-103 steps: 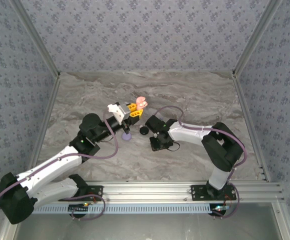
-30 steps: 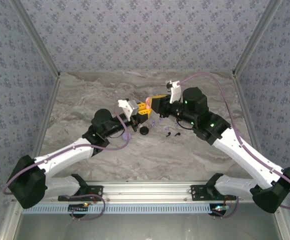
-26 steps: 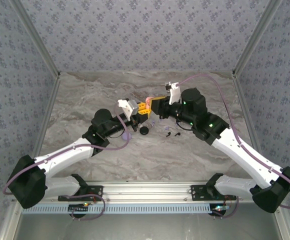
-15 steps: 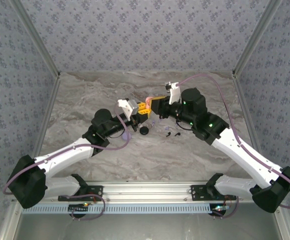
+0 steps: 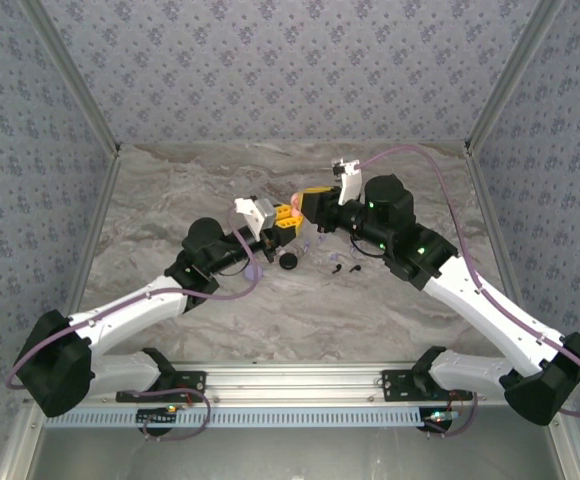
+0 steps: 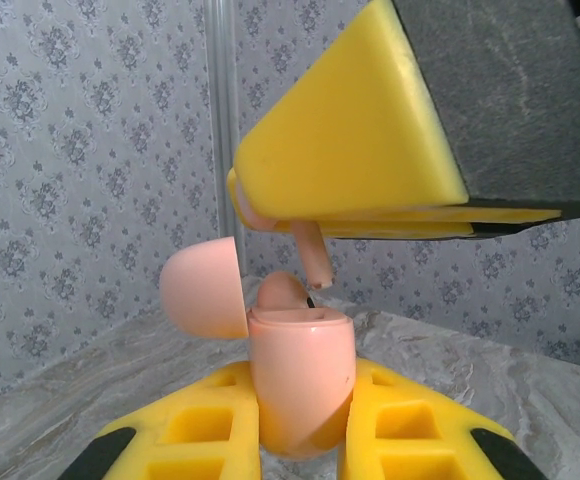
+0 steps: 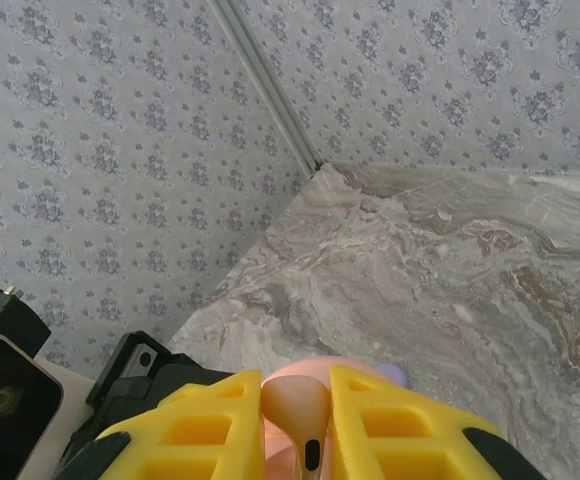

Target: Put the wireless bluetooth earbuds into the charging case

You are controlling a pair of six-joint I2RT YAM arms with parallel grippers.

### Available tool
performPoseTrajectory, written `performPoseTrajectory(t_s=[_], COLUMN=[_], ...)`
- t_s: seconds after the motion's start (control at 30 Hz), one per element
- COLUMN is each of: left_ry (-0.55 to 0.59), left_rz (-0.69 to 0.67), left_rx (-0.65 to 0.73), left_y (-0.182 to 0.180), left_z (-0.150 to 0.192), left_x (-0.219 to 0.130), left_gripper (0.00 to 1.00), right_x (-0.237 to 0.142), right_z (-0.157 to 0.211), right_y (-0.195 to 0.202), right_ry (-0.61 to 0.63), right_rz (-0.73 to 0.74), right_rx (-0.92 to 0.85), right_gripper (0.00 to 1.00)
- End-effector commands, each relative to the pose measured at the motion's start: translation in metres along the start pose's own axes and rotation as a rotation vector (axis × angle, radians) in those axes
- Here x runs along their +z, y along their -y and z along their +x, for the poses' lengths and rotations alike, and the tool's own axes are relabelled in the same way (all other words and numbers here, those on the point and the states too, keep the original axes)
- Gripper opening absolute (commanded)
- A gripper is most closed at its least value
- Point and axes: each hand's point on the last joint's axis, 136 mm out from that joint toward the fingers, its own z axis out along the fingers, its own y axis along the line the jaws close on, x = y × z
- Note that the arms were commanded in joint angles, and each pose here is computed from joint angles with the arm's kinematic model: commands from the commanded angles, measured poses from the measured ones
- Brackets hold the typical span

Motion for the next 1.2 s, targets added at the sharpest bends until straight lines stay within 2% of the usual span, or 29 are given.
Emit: performPoseTrajectory(t_s=[0.0,0.5,1.17], left_ry=[0.078,0.095,0.091], left_rz=[0.014,-0.006,-0.011], left_rx=[0.006,-0.008,-0.004], left_y=[0.004,0.001,0.000], left_z=[-0.026,-0.032,-0.031], left_x=[0.003,0.001,0.002], left_gripper=[0.00,0.00,0.00], right_x=[0.005,0.006,-0.002], right_z=[-0.003,0.016,0.019], right_y=[-0.001,-0.003,0.002], right_ry=[0.021,-0.028,-0.035], right_rz=[0.002,-0.003,0.034], right_rx=[-0.019,-0.014,-0.033], right_gripper=[0.21,0.21,0.22])
